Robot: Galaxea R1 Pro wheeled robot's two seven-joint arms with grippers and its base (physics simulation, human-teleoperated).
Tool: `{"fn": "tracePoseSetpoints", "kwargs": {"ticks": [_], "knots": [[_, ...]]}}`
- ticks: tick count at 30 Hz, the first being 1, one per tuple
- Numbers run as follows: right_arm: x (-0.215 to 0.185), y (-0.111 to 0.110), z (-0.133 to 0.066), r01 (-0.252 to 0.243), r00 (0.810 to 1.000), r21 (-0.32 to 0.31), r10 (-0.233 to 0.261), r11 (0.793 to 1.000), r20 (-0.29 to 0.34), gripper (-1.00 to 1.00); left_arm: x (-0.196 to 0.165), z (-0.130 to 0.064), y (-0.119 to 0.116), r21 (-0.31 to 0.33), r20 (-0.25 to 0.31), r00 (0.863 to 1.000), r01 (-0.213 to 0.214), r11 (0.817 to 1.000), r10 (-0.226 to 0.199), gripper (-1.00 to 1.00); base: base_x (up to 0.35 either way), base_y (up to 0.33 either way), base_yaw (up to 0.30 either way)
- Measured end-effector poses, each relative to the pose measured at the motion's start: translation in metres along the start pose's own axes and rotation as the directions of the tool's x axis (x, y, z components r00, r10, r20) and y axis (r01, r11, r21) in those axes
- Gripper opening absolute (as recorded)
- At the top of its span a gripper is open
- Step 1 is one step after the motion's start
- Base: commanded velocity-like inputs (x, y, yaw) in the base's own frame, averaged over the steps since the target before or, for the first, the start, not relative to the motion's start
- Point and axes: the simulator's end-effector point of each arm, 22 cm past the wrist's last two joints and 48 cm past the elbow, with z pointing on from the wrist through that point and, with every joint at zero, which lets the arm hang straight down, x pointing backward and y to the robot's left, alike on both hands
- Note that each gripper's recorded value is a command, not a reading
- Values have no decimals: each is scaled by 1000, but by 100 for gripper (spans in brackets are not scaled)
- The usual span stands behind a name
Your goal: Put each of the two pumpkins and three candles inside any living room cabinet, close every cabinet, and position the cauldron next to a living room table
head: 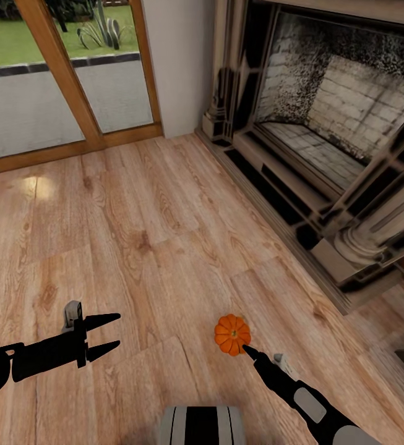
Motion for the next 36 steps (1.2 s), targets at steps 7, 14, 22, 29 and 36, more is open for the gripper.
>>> {"fn": "tracePoseSetpoints", "kwargs": {"ticks": [7, 14, 22, 29, 36], "knots": [[4, -8, 2, -7, 1000, 10, 7, 1000, -8, 100, -1, 2, 7, -8, -3, 1000, 14, 1000, -14, 100, 0, 0, 0], [11, -20, 6, -19, 1000, 24, 20, 1000, -21, 100, -3, 6, 21, -23, -8, 999, 38, 999, -38, 100, 0, 0, 0], [19, -28, 9, -35, 999, 14, 36, 999, -37, 100, -5, 11, 35, -40, -14, 998, 65, 997, -65, 100, 0, 0, 0], [25, -28, 12, -50, 998, -31, 49, 998, -49, 100, -6, 14, 49, -54, -18, 996, 89, 995, -90, 100, 0, 0, 0], [29, -26, 13, -59, 997, -61, 55, 996, -56, 100, -6, 16, 56, -62, -20, 994, 103, 993, -104, 100, 0, 0, 0]]}}
